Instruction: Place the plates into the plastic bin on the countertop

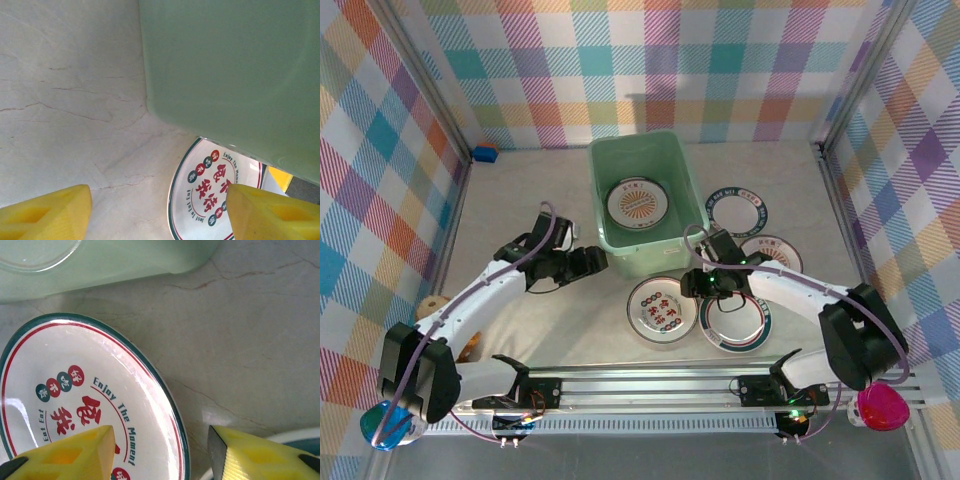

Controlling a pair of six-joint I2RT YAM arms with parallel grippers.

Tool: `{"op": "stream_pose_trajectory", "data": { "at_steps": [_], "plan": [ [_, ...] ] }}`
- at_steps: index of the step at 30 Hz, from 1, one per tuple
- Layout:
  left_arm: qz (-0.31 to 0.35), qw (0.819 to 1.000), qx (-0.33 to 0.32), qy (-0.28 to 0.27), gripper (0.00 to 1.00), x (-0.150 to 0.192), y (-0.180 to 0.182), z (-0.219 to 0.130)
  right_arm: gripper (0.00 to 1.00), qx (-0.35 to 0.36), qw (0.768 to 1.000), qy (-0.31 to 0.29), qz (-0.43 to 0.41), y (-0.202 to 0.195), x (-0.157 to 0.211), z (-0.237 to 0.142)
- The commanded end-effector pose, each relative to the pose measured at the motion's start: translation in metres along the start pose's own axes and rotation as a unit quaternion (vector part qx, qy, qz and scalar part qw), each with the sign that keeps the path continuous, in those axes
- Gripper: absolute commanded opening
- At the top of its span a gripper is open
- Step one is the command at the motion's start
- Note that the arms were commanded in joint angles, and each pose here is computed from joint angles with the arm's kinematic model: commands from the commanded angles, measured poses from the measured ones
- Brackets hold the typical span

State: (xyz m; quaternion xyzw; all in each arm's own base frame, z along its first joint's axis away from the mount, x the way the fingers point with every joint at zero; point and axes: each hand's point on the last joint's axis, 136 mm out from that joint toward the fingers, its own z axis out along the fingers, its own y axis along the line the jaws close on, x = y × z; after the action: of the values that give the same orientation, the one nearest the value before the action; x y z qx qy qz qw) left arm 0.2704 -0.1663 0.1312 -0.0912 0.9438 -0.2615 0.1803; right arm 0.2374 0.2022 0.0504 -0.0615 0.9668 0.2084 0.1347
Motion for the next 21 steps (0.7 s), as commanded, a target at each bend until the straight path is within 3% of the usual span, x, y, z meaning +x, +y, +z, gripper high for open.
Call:
{"op": "stream_pose_trajectory", "data": {
  "at_steps": [1,17,21],
  "plan": [
    [0.008,1.0,0.0,-0.021,0.71,-0.01,-0.003,-0.014,0.53,-0.005,0.999,-0.002,-0.033,0.004,0.0,0.01],
    [0.01,1.0,-0.014,-0.026,0.73,-0.006,0.005,-0.022,0.53,-0.001,0.999,0.028,-0.034,-0.007,0.016,0.034],
    [0.007,1.0,-0.013,-0.028,0.73,-0.005,0.005,-0.022,0.53,-0.012,0.999,0.013,-0.042,-0.002,0.016,0.03]
  ]
}}
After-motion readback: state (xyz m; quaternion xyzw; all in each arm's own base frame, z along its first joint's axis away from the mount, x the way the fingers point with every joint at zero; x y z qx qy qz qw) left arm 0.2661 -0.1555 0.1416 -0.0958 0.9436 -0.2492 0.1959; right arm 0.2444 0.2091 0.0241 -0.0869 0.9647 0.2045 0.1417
